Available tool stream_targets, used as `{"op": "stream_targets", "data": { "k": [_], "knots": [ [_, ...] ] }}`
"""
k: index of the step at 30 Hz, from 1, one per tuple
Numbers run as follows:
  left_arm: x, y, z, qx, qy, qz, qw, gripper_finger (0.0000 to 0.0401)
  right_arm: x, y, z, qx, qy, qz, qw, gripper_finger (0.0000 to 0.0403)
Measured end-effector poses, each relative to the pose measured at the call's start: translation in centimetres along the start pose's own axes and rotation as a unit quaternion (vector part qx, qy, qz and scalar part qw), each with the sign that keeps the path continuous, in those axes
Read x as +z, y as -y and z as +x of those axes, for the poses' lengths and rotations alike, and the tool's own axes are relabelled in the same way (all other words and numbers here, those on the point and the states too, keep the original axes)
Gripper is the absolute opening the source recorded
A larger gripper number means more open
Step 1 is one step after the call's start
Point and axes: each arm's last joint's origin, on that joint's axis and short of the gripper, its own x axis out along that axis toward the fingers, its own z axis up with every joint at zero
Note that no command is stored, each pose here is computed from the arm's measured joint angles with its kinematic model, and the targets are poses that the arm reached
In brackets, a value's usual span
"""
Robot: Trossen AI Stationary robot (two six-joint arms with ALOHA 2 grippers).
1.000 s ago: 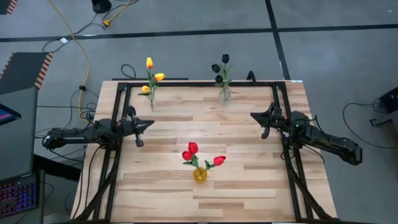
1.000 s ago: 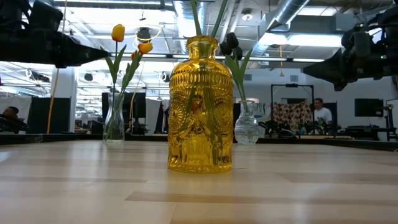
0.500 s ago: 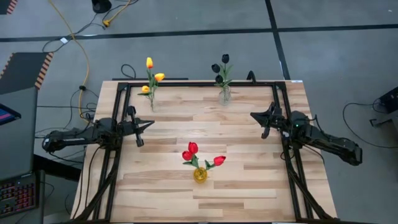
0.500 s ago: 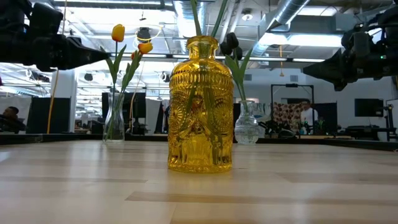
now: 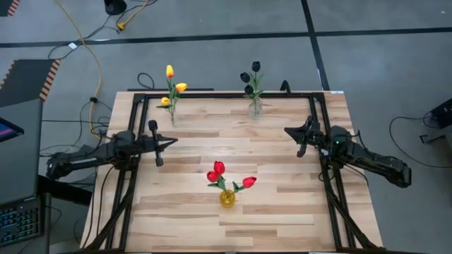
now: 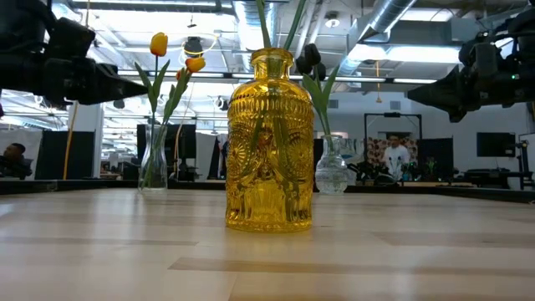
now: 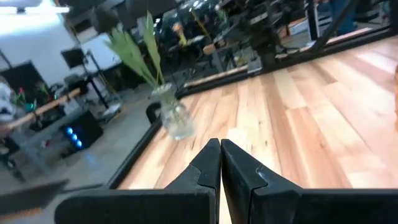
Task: Sort flowers into vase by color
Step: Return to Home Position
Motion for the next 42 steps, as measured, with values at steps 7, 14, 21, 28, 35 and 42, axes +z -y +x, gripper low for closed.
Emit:
{"op": "stream_targets", "data": {
  "k": [7,14,21,28,35,42],
  "knots": [
    [-0.6,0.2,0.4,-0.009,-0.037,-0.040,0.998,0.0000,0.0,0.0,0.0,0.000,0.000,0.000,1.000,0.0039],
    [-0.9,0.3,0.7,-0.013,-0.055,-0.068,0.996,0.0000,0.0,0.0,0.0,0.000,0.000,0.000,1.000,0.0039],
    [-0.9,0.3,0.6,-0.012,-0.054,-0.068,0.996,0.0000,0.0,0.0,0.0,0.000,0.000,0.000,1.000,0.0039],
    [-0.8,0.3,0.6,-0.011,-0.050,-0.068,0.996,0.0000,0.0,0.0,0.0,0.000,0.000,0.000,1.000,0.0039],
    [-0.3,0.1,0.2,-0.001,-0.016,-0.069,0.998,0.0000,0.0,0.0,0.0,0.000,0.000,0.000,1.000,0.0039],
    [0.5,-0.2,-0.5,0.014,0.033,-0.069,0.997,0.0000,0.0,0.0,0.0,0.000,0.000,0.000,1.000,0.0039]
  ]
}}
